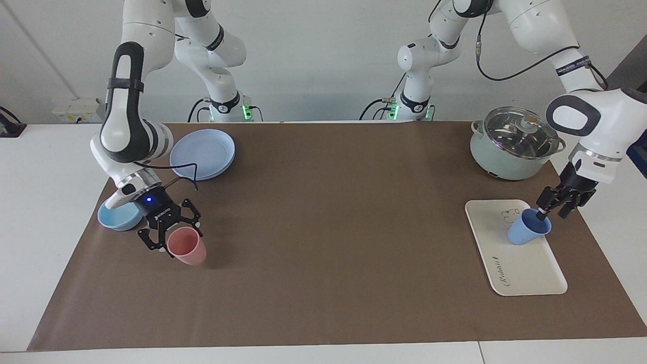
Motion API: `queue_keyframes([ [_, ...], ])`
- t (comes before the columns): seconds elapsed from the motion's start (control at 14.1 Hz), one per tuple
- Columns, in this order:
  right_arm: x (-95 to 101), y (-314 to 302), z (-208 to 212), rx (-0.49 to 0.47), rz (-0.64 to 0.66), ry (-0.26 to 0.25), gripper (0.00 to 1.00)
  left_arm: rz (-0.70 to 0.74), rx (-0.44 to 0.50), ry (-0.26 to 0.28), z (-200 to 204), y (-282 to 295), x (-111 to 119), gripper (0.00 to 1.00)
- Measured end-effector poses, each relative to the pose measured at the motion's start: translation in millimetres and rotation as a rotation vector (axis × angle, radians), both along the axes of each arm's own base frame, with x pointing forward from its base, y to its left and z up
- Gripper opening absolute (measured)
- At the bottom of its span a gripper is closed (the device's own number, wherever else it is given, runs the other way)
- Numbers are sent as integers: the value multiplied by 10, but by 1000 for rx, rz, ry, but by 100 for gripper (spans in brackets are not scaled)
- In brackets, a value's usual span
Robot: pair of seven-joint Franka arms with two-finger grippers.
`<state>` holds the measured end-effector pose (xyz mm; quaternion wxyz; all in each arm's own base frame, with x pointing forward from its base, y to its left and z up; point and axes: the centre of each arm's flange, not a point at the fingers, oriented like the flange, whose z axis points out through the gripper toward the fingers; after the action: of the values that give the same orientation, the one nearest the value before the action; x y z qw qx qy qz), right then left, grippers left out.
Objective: Place cup on tray
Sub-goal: 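Lower the blue cup onto the white tray with the left gripper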
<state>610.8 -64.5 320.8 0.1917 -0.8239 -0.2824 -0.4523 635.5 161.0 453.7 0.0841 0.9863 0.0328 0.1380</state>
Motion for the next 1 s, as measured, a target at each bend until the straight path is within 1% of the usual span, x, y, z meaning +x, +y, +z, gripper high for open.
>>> queue_keyframes([
  [0.21, -72, -29, -173, 17, 18, -32, 84, -33, 50, 87, 430, -204, 54, 85],
  [0.28, -92, -56, -260, 24, 29, -44, 84, -39, 61, 120, 537, -434, 84, 87],
  [0.43, -119, -113, -373, 27, 33, -44, 84, -60, 62, 178, 642, -1022, 121, 88],
  [0.5, -126, -117, -394, 27, 32, -42, 84, -67, 72, 207, 681, -1289, 115, 91],
  [0.64, -135, -112, -405, 27, 33, -39, 84, -85, 111, 252, 835, -1639, 73, 94],
  [0.71, -144, -110, -418, 28, 33, -36, 83, -93, 122, 265, 917, -1761, 52, 95],
  [0.85, -170, -107, -451, 29, 33, -28, 81, -98, 129, 259, 1100, -1920, 24, 99],
  [1.0, -200, -104, -489, 31, 32, -19, 81, -119, 135, 262, 1351, -2062, -115, 100],
])
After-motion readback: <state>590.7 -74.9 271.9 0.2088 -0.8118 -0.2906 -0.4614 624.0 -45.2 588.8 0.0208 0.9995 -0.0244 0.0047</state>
